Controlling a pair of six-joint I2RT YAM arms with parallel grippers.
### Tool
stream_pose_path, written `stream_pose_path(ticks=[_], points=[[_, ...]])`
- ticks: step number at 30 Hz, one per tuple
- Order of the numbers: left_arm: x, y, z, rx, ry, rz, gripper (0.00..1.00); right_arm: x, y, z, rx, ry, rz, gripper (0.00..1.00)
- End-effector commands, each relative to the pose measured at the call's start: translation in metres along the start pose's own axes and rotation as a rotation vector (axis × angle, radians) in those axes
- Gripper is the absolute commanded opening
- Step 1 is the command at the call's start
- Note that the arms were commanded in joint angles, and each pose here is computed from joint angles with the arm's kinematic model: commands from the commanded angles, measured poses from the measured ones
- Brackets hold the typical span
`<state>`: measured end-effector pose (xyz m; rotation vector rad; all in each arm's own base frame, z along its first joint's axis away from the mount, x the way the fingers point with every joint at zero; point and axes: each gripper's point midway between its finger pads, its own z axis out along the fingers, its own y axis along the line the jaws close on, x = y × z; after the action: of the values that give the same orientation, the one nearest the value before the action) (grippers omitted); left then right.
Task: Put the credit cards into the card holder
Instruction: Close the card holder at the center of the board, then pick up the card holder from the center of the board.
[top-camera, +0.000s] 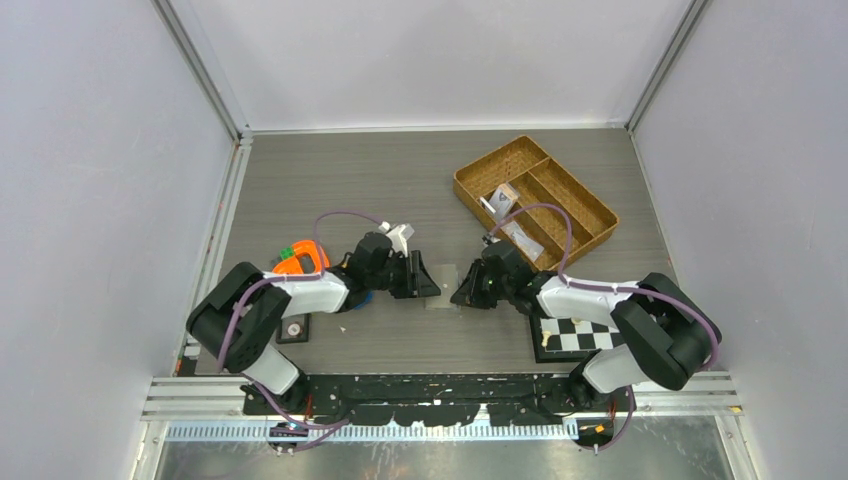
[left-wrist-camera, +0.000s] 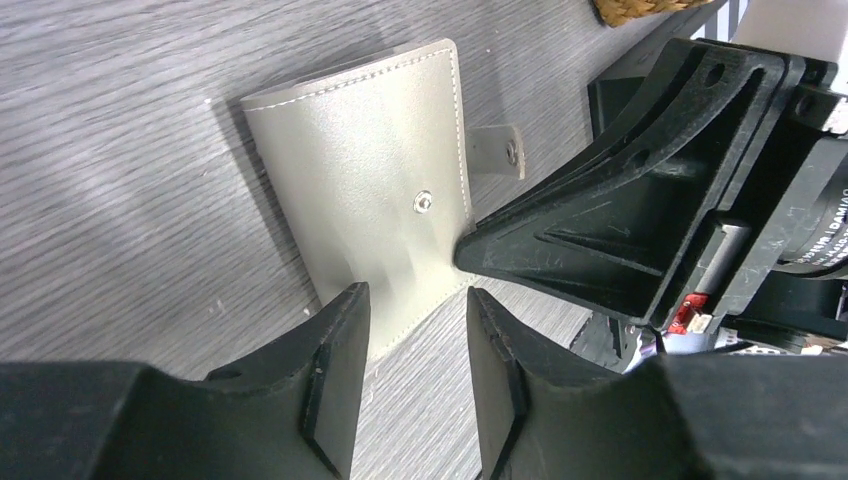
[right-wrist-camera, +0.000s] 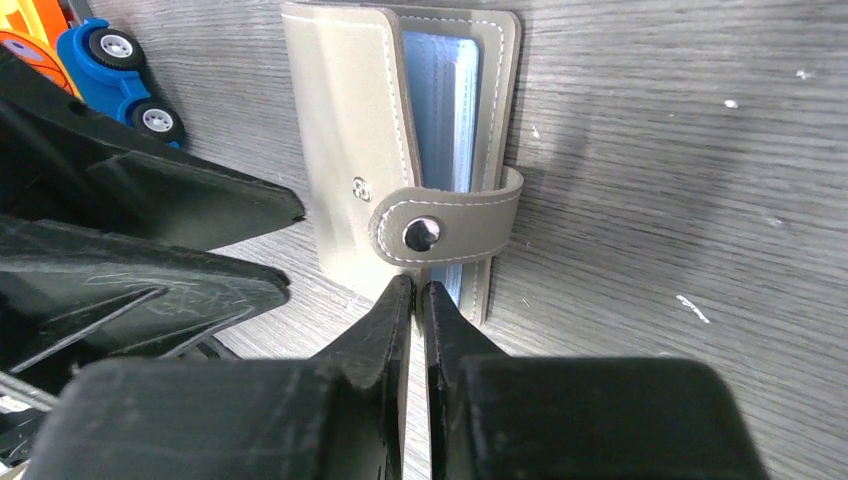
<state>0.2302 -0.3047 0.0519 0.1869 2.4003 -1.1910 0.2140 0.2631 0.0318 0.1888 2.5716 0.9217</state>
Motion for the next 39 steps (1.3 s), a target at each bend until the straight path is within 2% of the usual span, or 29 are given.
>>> stream_pose_path(ticks=[1,6,17,26,31,36,38,39], points=[[-0.018,-0.005,-0.014,-0.07,-0.052,0.033,0.43,-0.007,-0.01,0.002,0.049,-0.059,0.013,0.09],[-0.015,0.003,-0.018,-0.118,-0.051,-0.014,0.45,-0.002,-0.023,0.005,0.096,-0.045,0.022,0.01],[-0.005,0.016,0.002,-0.112,-0.021,-0.116,0.43,0.01,-0.05,0.008,0.185,-0.029,0.052,0.01],[-0.004,0.005,0.018,-0.008,-0.008,-0.138,0.37,0.013,-0.051,0.012,0.178,-0.02,0.057,0.01],[-0.009,-0.004,0.019,0.027,-0.018,-0.124,0.22,0.013,-0.048,0.016,0.158,-0.014,0.054,0.0],[-0.012,-0.008,0.018,0.046,-0.03,-0.111,0.01,0.007,-0.038,0.011,0.11,-0.046,0.042,0.0],[-0.014,-0.01,0.017,0.054,-0.036,-0.102,0.0,0.001,-0.031,0.005,0.084,-0.069,0.031,0.04],[-0.014,-0.011,0.016,0.06,-0.04,-0.095,0.0,-0.002,-0.028,0.001,0.078,-0.084,0.027,0.09]])
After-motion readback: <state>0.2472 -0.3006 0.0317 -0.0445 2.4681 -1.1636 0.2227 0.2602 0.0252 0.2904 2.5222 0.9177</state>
